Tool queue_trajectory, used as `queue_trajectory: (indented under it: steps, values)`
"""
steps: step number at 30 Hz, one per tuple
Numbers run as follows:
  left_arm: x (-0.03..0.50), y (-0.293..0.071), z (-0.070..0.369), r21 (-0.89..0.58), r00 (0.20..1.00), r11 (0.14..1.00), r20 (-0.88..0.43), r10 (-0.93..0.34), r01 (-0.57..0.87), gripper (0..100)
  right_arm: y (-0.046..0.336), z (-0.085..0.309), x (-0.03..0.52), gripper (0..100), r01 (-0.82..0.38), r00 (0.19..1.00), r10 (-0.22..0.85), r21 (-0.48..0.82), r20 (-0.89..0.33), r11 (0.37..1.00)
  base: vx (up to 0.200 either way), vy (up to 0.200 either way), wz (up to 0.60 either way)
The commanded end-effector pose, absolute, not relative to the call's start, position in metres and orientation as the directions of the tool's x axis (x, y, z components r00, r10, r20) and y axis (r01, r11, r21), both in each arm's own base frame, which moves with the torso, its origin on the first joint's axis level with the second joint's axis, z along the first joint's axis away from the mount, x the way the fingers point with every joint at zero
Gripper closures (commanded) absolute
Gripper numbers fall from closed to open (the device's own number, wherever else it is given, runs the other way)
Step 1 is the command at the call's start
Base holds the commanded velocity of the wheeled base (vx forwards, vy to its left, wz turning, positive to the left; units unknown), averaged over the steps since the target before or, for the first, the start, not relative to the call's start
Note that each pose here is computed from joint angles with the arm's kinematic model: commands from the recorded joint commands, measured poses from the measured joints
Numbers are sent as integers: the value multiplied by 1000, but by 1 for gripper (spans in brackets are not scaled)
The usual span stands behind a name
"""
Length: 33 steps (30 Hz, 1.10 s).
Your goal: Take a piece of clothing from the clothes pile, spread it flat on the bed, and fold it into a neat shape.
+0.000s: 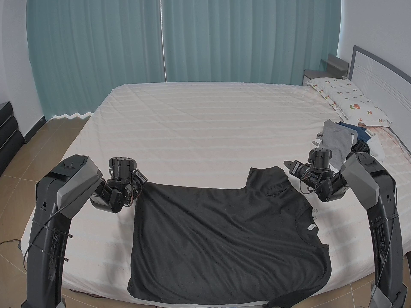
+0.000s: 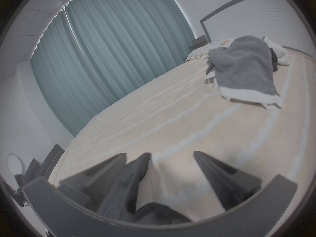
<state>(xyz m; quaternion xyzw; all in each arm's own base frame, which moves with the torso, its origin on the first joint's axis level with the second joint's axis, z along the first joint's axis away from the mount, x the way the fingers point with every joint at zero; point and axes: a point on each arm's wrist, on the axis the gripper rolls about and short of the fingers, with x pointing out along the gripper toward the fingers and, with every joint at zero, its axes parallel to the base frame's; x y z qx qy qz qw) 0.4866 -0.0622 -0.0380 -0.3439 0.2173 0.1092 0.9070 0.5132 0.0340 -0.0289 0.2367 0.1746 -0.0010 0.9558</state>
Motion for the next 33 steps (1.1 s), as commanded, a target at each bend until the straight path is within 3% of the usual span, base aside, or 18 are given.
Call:
queue_trajectory:
  steps: [1,12,13,21,29,33]
  values:
    - [486,-62,-38,-576,881,739,-471,48,-349,100,41,-25,505,0,58,927,122,458,-354,887,0,0,0]
    - [486,-62,-38,-575,881,740,-471,48,-349,100,60,-42,500,0,39,905,157,444,-396,895,0,0,0]
    - [486,-62,-38,-575,881,740,-471,48,-349,100,60,-43,500,100,41,902,156,442,-402,896,0,0,0]
    - [486,-63,-39,-574,880,741,-473,49,-349,100,45,-41,503,100,68,909,127,443,-396,894,0,0,0]
    - [486,-63,-39,-572,879,741,-474,53,-353,100,31,-5,526,100,87,971,27,458,-237,885,0,0,0]
    - [486,-63,-39,-572,879,741,-474,53,-353,100,27,-6,525,100,109,968,11,455,-252,884,0,0,0]
